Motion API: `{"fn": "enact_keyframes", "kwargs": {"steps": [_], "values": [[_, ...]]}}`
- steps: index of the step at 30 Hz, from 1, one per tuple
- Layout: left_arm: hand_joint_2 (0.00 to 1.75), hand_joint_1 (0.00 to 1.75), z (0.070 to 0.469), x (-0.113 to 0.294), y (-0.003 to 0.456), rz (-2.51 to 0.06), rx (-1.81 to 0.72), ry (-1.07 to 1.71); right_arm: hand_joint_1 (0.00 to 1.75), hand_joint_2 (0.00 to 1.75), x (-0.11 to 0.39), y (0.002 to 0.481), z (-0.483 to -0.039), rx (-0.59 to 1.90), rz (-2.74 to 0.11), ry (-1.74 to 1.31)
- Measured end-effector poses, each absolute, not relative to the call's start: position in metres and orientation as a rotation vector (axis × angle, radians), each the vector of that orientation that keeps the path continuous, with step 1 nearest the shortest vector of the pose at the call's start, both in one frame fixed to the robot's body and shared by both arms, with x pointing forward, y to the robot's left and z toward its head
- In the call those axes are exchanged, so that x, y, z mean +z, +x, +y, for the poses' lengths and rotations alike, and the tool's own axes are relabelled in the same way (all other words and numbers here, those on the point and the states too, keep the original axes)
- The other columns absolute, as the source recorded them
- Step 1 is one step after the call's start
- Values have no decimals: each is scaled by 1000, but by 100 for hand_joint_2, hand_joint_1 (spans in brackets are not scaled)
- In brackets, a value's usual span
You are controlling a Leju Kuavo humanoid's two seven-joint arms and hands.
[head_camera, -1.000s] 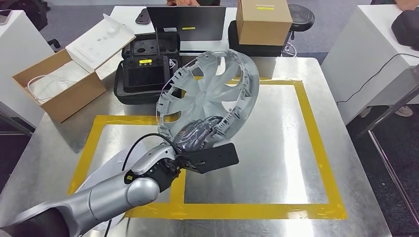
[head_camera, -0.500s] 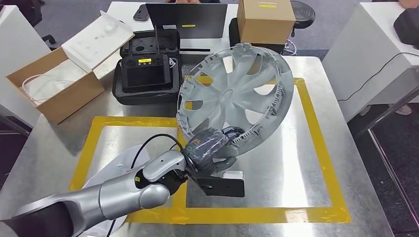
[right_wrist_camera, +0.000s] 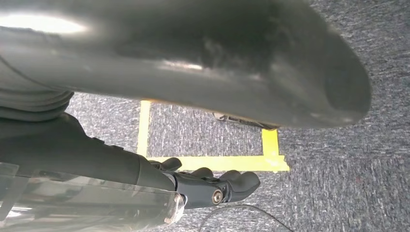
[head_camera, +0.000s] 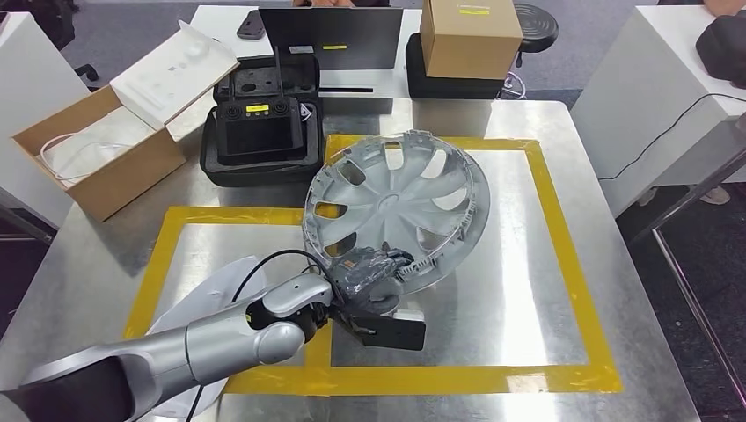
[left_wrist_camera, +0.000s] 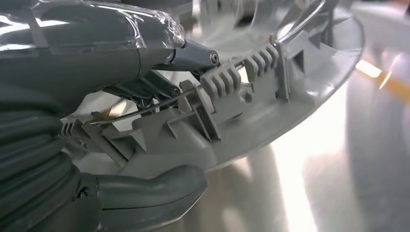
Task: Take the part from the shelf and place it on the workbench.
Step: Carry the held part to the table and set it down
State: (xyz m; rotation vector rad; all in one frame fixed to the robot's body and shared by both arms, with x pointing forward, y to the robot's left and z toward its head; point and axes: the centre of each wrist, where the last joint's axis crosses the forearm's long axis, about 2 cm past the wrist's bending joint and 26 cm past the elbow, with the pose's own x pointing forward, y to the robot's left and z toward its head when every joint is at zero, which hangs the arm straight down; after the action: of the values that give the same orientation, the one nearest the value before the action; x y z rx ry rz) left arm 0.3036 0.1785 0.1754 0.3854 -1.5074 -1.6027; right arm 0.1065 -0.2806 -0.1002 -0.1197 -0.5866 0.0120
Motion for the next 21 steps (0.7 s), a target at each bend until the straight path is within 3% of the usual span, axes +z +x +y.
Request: {"fn": "enact_keyframes", "kwargs": {"steps": [13,21], "values": [[175,175,190,165,314,-1334,-1641,214,0,0,-99,113,-280,68,-593,-106],[175,175,195,162,315,-1408,-1641,262,0,0,-98,117,-279,95,-603,-102]]}}
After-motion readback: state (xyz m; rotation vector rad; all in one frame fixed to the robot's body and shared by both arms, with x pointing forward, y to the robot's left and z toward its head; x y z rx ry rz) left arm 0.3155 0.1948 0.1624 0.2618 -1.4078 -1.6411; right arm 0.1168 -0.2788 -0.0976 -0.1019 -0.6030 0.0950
